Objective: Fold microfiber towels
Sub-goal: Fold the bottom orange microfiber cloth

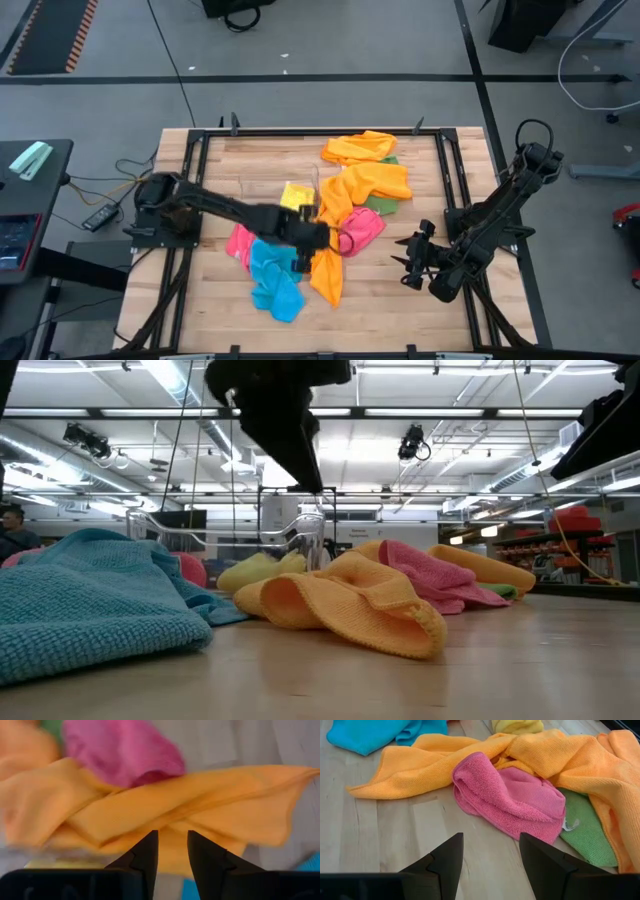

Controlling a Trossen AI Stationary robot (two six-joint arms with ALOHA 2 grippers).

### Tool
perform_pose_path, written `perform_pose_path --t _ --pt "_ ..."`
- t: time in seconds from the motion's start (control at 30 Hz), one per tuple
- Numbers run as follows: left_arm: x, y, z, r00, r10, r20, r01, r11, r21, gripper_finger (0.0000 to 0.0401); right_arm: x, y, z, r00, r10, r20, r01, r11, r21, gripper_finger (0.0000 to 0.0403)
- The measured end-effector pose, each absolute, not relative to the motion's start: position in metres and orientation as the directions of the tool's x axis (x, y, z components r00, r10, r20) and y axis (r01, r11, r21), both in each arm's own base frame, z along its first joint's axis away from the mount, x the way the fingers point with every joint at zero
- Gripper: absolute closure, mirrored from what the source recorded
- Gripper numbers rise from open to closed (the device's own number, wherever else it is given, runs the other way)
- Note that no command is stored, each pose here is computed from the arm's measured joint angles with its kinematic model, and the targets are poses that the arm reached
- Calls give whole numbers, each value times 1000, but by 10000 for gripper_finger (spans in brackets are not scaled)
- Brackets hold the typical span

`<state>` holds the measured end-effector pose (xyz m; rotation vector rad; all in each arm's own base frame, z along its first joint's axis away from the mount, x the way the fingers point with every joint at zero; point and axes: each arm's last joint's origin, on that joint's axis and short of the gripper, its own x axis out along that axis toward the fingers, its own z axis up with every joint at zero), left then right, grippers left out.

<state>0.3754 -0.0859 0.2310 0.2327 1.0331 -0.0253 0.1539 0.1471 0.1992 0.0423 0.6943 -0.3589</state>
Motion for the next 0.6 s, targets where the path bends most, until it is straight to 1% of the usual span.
perform_pose_path --t 0.1,0.23,0.33,0.4,0.47,0.6 --pt "383 -101 210 503 86 -860 189 960 207 272 154 147 199 713 -309 -629 337 938 -80 201" --pt "396 -111 180 508 88 -857 208 953 222 264 156 146 200 710 -317 -628 342 936 -86 201" --pt "400 -116 159 481 97 -872 305 913 269 268 157 145 200 709 -321 -628 344 935 -90 201" --pt "401 -121 149 474 123 -872 383 863 329 272 157 145 200 708 -321 -629 343 935 -91 201" --pt "400 -125 142 468 182 -865 440 800 407 276 157 145 200 709 -320 -628 343 935 -89 201" --pt "397 -134 141 502 321 -803 513 636 576 280 157 145 200 709 -320 -629 342 935 -90 201"
